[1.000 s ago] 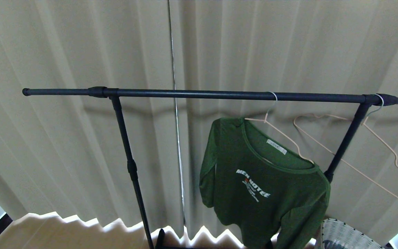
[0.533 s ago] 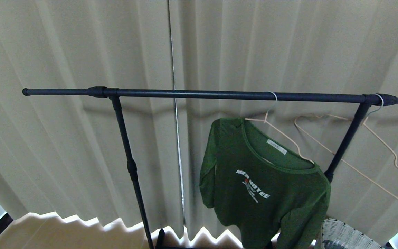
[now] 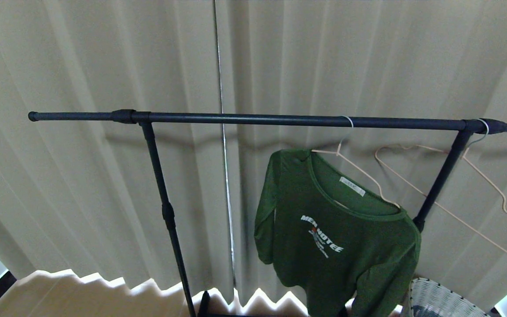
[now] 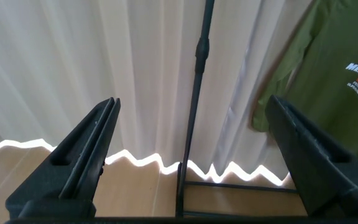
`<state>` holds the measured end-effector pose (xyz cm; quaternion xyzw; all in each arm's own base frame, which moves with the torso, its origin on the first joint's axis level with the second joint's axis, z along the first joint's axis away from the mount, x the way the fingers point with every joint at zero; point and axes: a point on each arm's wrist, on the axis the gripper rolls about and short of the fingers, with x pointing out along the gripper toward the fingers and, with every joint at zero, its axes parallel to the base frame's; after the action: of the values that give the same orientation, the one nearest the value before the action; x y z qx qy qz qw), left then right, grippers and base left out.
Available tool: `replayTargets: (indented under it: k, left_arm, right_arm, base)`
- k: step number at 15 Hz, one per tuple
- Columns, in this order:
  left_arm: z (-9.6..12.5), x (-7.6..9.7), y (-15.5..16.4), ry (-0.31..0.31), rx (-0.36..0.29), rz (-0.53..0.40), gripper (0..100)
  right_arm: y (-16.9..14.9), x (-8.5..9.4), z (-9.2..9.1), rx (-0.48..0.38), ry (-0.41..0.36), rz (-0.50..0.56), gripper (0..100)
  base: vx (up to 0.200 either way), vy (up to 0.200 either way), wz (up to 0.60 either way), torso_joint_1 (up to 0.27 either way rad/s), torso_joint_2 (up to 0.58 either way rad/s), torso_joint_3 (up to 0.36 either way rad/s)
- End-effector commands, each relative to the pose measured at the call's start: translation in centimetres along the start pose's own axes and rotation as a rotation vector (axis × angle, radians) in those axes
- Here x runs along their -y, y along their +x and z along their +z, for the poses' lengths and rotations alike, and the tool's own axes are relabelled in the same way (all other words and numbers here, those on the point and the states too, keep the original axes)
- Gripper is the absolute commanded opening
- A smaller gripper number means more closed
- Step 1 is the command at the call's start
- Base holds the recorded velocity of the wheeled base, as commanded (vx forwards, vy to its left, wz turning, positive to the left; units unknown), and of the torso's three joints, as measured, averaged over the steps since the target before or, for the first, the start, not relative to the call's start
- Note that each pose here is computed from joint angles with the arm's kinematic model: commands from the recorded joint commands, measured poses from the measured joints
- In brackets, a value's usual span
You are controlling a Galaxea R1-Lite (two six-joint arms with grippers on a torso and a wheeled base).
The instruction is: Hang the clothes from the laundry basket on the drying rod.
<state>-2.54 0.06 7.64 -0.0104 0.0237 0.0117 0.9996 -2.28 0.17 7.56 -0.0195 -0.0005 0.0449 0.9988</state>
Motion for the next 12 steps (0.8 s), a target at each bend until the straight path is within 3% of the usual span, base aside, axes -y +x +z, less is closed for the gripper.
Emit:
replayTargets:
  k: [1,12]
  left_arm:
    - [-0.04,0.0,0.0,0.0,-0.001,0.0,100]
    - [-0.04,0.0,0.0,-0.001,-0.001,0.0,100]
  right_arm:
    - [-0.01,0.0,-0.01,0.001,-0.001,0.001,100]
    - [-0.01,0.0,-0.01,0.001,0.002,-0.001,100]
  base:
    - [0.0,0.0,0.0,-0.124,0.31,0.178]
    - [0.0,0.0,0.0,-0.187,0.5,0.304]
